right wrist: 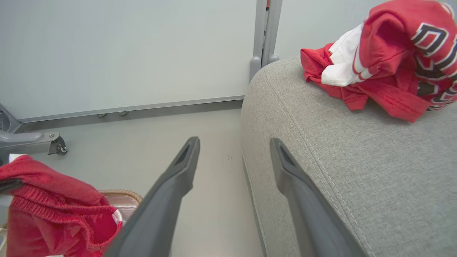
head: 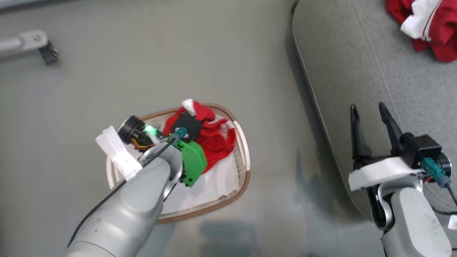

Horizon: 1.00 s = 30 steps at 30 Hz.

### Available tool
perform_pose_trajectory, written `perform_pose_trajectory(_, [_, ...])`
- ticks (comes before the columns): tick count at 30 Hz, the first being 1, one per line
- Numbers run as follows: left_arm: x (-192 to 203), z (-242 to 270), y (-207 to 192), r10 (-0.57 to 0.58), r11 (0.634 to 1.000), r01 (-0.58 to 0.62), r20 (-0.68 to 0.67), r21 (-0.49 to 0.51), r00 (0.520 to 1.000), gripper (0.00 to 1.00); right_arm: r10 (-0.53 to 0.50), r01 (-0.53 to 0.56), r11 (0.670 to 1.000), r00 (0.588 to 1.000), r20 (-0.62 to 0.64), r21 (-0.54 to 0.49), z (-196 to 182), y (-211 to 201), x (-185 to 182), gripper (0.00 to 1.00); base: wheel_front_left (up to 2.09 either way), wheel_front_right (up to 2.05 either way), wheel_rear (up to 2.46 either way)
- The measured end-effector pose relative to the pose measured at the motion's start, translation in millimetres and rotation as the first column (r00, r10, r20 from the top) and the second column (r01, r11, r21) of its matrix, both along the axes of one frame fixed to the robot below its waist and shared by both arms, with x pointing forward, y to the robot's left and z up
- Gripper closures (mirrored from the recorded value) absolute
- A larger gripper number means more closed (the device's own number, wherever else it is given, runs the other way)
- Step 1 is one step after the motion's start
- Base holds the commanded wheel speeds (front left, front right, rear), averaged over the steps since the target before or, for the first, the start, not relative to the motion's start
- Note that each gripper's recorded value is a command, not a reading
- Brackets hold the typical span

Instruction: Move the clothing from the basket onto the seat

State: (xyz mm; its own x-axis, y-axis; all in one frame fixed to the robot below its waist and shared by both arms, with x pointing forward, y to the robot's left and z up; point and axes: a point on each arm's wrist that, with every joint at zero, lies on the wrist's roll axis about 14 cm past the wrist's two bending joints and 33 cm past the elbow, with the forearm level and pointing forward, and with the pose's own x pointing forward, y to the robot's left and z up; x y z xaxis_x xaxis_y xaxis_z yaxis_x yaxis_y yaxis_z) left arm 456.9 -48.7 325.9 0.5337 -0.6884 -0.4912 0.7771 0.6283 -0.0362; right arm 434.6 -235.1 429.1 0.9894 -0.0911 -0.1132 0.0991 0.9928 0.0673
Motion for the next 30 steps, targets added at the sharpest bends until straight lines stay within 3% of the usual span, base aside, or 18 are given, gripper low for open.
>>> perform_pose_trajectory(12, [9, 182, -17, 0.028, 0.975, 0.043, 0.311, -0.22, 0.95, 1.0, 0.049, -0.05, 0.999, 0.992, 0.117, 0.004, 50, 20, -30, 0.0, 0.0, 0.0, 0.0])
perform_pose_trajectory(18, [-4, 269, -15, 0.08, 0.936, 0.067, 0.395, -0.344, 0.915, 1.0, 0.099, -0.099, 0.995, 0.975, 0.2, -0.008, 81, 37, -41, 0.0, 0.0, 0.0, 0.0])
perform_pose_trajectory(23, [-14, 321, -2, 0.101, 0.928, 0.091, 0.48, -0.362, 0.871, 1.0, 0.13, -0.128, 0.991, 0.953, 0.272, -0.026, 108, 48, -49, 0.0, 0.0, 0.0, 0.0])
perform_pose_trajectory(30, [-31, 350, 2, 0.093, 0.93, 0.118, 0.534, -0.348, 0.84, 1.0, 0.198, -0.193, 0.98, 0.917, 0.345, -0.051, 135, 70, -54, 0.0, 0.0, 0.0, 0.0])
